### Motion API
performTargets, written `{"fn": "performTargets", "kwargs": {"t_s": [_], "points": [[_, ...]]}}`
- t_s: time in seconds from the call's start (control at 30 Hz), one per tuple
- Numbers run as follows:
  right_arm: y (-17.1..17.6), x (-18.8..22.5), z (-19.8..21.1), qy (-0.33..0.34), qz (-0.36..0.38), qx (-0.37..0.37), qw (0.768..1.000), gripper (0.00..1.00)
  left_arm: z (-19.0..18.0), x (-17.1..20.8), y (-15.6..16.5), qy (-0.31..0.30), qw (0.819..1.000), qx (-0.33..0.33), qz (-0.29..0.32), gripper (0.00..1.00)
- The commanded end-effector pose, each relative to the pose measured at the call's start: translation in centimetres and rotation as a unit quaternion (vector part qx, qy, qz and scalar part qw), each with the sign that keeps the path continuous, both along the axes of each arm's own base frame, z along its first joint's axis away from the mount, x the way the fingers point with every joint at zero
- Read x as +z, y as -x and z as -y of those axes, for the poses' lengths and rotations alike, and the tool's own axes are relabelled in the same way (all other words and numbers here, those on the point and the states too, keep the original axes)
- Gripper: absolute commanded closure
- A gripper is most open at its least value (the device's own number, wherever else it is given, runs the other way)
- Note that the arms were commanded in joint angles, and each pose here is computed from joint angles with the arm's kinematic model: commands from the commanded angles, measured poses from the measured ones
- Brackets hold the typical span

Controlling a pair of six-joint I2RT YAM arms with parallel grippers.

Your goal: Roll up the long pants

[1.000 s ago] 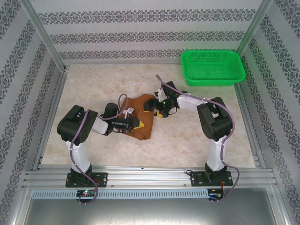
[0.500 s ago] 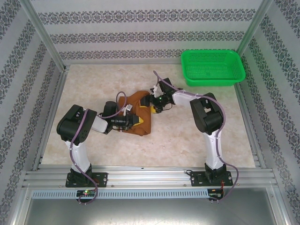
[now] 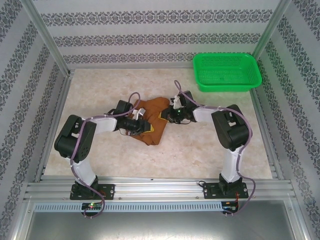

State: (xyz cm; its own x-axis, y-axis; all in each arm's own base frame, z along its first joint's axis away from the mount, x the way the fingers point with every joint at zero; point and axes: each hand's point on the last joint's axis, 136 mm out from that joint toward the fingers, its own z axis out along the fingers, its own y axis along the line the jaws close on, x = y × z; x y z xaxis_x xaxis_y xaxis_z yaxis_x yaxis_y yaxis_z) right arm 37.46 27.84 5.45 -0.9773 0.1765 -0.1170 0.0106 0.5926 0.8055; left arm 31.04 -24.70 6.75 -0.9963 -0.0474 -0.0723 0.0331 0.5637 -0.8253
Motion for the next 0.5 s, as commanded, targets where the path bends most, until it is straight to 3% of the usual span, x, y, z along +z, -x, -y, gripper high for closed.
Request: {"fn": "performTargets", "kwargs": {"t_s": [0.0,0.07,0.27,0.3,0.37,0.47], "points": [[2.9,-1.4,2.2,0.082,-0.028,-0.028,0.996,1.00,-7.8,-2.2,1.3,-0.264,0.964,0.030,0.018,0.82],[4.6,-1.5,2.6,0.112,-0.048,-0.041,0.992,1.00,-10.6,0.6,0.0,-0.369,0.923,0.066,0.091,0.77],[7.0,-0.6,-0.5,0.126,-0.069,-0.026,0.989,1.00,-10.1,8.3,0.3,-0.520,0.802,0.062,0.288,0.64],[7.1,-0.6,-1.2,0.127,-0.070,-0.020,0.989,1.00,-10.1,8.9,0.6,-0.539,0.783,0.062,0.304,0.51],[7.4,-0.9,-2.1,0.135,-0.076,-0.014,0.988,1.00,-8.6,9.3,1.7,-0.547,0.768,0.040,0.332,0.48],[7.7,-1.4,-2.8,0.134,-0.085,-0.014,0.987,1.00,-5.9,7.8,3.6,-0.538,0.772,0.009,0.339,0.48]]}}
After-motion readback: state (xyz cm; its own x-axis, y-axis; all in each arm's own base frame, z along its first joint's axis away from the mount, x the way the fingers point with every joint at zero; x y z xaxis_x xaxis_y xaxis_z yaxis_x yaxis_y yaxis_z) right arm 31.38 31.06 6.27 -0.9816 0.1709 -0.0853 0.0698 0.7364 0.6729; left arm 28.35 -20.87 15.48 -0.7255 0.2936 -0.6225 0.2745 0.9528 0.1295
